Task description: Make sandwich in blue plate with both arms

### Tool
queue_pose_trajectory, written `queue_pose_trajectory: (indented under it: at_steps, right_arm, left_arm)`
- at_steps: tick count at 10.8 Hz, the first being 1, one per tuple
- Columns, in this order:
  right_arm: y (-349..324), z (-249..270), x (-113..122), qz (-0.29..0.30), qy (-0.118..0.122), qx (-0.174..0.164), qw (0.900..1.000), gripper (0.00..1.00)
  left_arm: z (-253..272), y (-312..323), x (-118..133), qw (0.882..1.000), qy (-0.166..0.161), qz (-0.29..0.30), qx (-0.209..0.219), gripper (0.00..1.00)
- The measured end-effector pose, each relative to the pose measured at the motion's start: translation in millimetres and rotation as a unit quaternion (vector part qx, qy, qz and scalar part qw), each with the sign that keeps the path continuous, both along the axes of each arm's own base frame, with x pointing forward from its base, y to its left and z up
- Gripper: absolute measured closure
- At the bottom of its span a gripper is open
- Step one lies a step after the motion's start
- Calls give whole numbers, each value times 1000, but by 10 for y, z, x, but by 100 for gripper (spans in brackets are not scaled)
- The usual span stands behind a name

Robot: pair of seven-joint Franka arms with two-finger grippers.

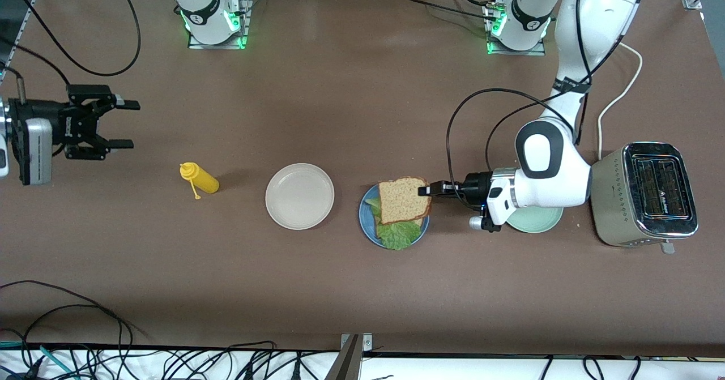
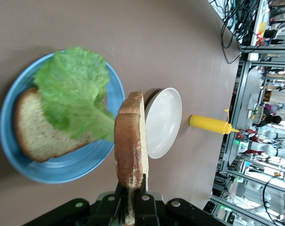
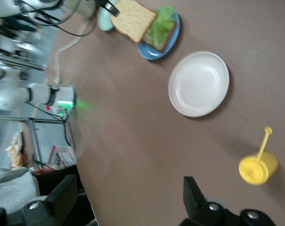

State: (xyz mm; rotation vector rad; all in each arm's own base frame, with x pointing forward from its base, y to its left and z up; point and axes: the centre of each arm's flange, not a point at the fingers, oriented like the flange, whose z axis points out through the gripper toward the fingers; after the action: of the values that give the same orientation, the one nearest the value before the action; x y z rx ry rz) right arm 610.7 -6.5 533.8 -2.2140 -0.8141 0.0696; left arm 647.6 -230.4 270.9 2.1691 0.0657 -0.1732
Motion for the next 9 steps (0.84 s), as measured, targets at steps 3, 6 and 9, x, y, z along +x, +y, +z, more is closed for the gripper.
queue_pose_trajectory:
  at_steps: [3,6,9]
  right_arm:
    - [249,408,-180,-28,-6,-169,985,0]
    - [346,666,-287,-75,-29,-329,941,0]
    - [261,578,-225,-159,-79,-399,899,0]
  left_arm:
    - [-130,-165,35,1000,5,16,-15,91]
    - [-368,-259,-10,1000,14,16,-4,91]
    - [-641,-246,-47,1000,13,6,3,88]
